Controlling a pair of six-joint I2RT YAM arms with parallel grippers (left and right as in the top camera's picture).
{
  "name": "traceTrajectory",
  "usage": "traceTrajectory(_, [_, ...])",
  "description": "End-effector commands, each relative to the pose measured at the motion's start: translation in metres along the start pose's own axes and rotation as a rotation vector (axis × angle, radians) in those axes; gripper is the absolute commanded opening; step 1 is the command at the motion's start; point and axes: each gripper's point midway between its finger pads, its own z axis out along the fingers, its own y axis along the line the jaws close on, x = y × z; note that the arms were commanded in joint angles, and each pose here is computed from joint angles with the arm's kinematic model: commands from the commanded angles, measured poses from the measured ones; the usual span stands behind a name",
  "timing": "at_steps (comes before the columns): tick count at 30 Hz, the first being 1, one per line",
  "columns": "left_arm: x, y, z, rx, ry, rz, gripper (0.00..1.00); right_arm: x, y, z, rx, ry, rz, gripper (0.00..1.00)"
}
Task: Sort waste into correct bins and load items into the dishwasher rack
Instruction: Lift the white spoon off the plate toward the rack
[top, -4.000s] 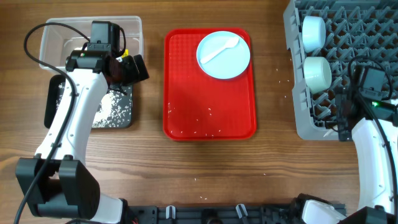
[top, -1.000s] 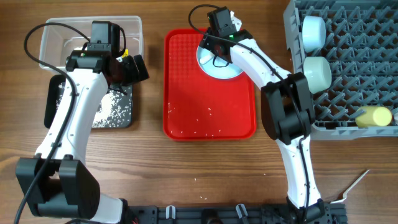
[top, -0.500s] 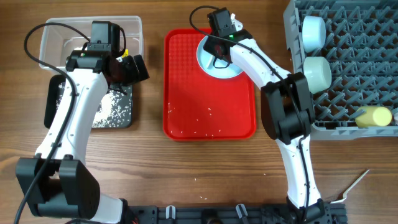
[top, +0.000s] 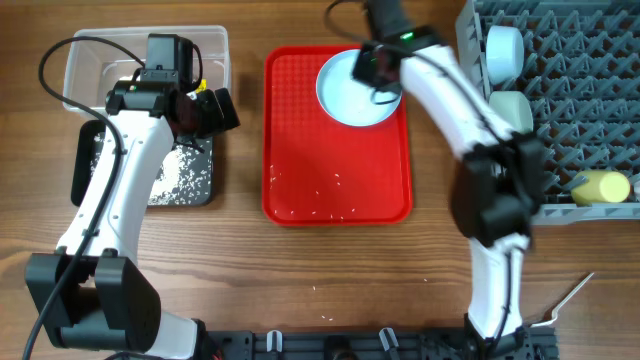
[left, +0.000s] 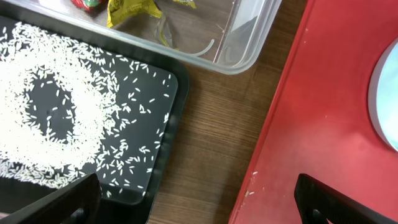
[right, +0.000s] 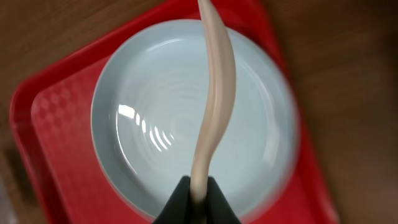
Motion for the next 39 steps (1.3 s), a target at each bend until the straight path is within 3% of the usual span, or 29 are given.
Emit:
traceTrajectory(1, [0.0, 0.002, 0.003, -0.007, 0.006, -0.014, 1.0, -0.032, -0.066, -0.1, 0.115, -0.124, 0.301, 0.04])
traceTrajectory(7, [0.0, 0.002, 0.003, -0.007, 0.006, -0.014, 1.0, 0.013, -0.188, -0.163, 0.533, -0.085, 0.74, 0.04])
traceTrajectory(19, [0.0, 0.002, 0.003, -0.007, 0.006, -0.014, 1.0, 0.026, -0.234, -0.154, 0.651, -0.049, 0.76, 0.04])
traceTrajectory(28, [0.0, 0.002, 0.003, -0.007, 0.006, -0.014, 1.0, 0.065, -0.302, -0.142, 0.697, -0.042, 0.906, 0.04])
traceTrajectory(34, [0.0, 0.002, 0.003, -0.007, 0.006, -0.014, 1.0, 0.065, -0.322, -0.138, 0.7, -0.05, 0.982, 0.05])
traceTrajectory(35, [0.0, 0.002, 0.003, -0.007, 0.006, -0.014, 1.0, 0.064, -0.323, -0.138, 0.696, -0.055, 0.986, 0.13])
traceTrajectory(36, [0.0, 0.002, 0.003, -0.007, 0.006, -0.014, 1.0, 0.062, -0.323, -0.137, 0.69, -0.06, 0.981, 0.5])
traceTrajectory(37, [0.0, 0.002, 0.003, -0.007, 0.006, -0.014, 1.0, 0.061, -0.323, -0.136, 0.687, -0.064, 0.978, 1.0])
traceTrajectory(39, [0.0, 0.002, 0.003, -0.007, 0.006, -0.014, 1.0, 0.06, -0.323, -0.136, 0.688, -0.061, 0.963, 1.0])
